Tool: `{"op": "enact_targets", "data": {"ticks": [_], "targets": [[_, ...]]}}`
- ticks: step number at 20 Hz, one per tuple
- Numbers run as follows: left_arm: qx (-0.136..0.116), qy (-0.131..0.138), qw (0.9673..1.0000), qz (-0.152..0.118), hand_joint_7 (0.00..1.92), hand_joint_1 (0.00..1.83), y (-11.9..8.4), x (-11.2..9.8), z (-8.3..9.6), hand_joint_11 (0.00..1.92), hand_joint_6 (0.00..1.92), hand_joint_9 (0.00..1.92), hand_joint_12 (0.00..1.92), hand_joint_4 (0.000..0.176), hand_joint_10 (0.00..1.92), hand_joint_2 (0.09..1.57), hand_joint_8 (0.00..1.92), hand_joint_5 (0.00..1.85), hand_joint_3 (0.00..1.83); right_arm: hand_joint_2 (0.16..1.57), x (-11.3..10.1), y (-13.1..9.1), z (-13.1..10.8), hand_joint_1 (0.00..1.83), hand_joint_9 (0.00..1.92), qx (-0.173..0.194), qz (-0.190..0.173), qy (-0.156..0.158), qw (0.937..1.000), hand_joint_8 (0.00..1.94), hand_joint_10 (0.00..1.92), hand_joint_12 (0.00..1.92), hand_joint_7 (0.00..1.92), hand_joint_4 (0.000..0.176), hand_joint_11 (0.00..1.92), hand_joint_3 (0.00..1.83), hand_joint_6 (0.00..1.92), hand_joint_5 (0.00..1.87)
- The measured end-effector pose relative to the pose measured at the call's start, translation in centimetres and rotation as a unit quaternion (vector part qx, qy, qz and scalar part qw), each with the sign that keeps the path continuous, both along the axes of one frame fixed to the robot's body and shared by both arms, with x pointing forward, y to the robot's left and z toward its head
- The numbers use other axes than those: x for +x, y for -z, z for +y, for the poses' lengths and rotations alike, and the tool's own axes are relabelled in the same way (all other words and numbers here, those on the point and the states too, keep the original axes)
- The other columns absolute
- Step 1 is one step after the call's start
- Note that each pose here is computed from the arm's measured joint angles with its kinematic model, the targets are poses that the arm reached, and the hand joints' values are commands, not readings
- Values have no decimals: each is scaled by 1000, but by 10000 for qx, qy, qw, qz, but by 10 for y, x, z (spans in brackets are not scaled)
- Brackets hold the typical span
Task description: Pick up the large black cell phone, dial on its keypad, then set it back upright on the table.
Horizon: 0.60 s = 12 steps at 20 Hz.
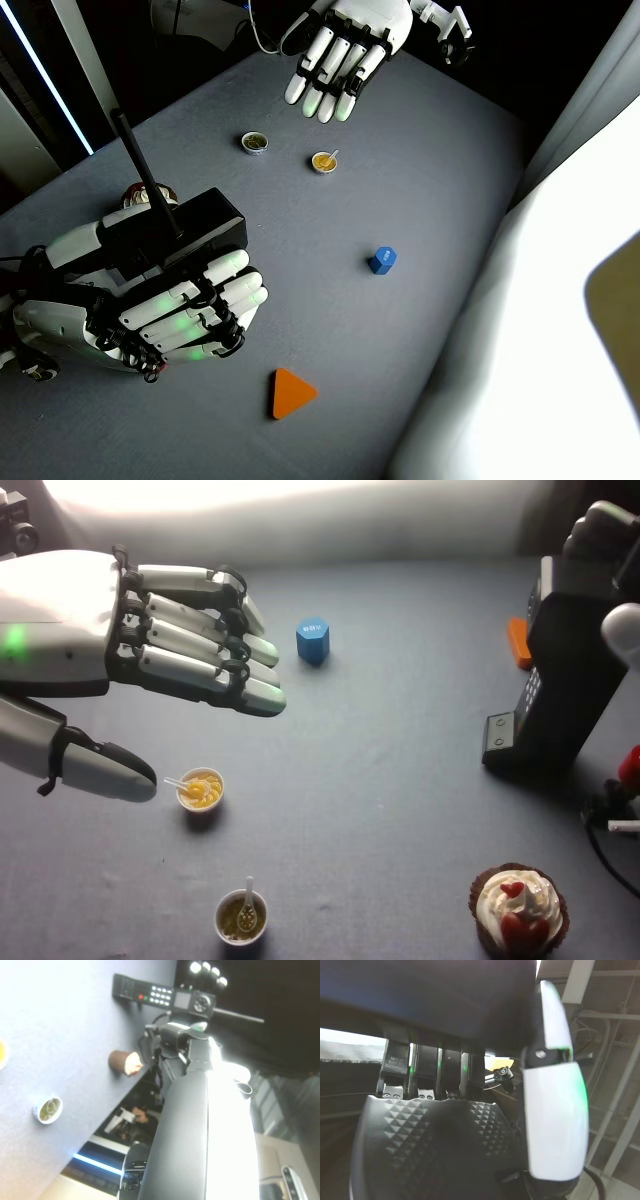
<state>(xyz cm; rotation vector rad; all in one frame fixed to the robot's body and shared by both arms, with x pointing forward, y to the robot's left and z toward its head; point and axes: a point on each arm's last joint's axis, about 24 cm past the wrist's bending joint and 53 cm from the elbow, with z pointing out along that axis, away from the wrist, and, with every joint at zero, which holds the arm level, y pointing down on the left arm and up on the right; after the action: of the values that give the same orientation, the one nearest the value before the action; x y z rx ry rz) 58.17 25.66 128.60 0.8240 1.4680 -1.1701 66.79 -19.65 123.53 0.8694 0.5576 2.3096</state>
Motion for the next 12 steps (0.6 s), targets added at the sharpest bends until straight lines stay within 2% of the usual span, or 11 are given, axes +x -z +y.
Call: {"op": "enact_targets", "data": {"ticks": [1, 2, 3, 5, 6, 8, 10, 11, 12], "targets": [[-18, 16, 10000, 13, 473, 0, -1, -1, 1, 0, 1, 446, 969, 0, 5, 1306, 1, 361, 0, 1062, 0, -1, -1, 792, 473, 11, -15, 8, 10000, 0, 0, 1002, 504, 0, 178, 6, 0, 520], [-44, 48, 10000, 21, 464, 0, -2, -1, 2, 0, 1, 436, 889, 0, 3, 1298, 2, 355, 0, 1043, -1, -1, 0, 683, 417, 8, -19, 3, 10000, 0, 0, 1031, 457, 0, 136, 0, 0, 456], [-30, 59, 10000, 31, 481, 0, -1, -2, 3, 0, 2, 444, 892, 0, 6, 1304, 7, 359, 0, 1001, -1, -1, -1, 641, 272, 8, -18, 7, 10000, 0, 0, 960, 338, 0, 26, 0, 0, 344], [-51, 125, 9998, 108, 475, 0, -1, -4, 6, 0, 2, 444, 892, 0, 5, 1303, 2, 357, 0, 958, -1, -1, 0, 576, 172, 0, -25, -7, 10000, 1, 0, 842, 222, 0, 0, 0, 2, 255], [-90, 174, 9997, 153, 482, 0, -2, -6, 7, 0, 2, 460, 924, 0, 8, 1298, 3, 362, 0, 949, -1, -1, 0, 512, 111, 7, -26, -6, 10000, 3, 1, 683, 143, 4, 0, 0, 0, 188], [-72, 227, 9995, 185, 487, 0, -1, -8, 9, 0, 3, 472, 934, 0, 12, 1305, 5, 363, 2, 929, 0, -1, -2, 492, 61, 28, -13, 28, 10000, 2, 1, 495, 85, 13, 0, 0, 2, 121], [-41, 271, 9994, 189, 496, 0, 1, -9, 10, 0, 3, 489, 962, 0, 15, 1310, 6, 368, 3, 890, 0, -1, -2, 492, 37, 25, -24, 21, 10000, 0, 0, 431, 56, 28, 0, 0, 0, 73], [-59, 290, 9994, 177, 495, 0, -1, -10, 11, 0, 2, 488, 970, 0, 13, 1314, 5, 366, 4, 873, -1, -1, -1, 580, 9, 18, -35, 3, 10000, 0, 1, 274, 46, 15, 0, 0, 0, 60], [-71, 303, 9994, 158, 502, 0, -3, -10, 12, 0, 1, 491, 984, 0, 11, 1318, 5, 364, 3, 893, -1, -1, -1, 503, 1, 21, -36, 4, 10000, 0, 0, 223, 8, 28, 0, 0, 0, 11]]}}
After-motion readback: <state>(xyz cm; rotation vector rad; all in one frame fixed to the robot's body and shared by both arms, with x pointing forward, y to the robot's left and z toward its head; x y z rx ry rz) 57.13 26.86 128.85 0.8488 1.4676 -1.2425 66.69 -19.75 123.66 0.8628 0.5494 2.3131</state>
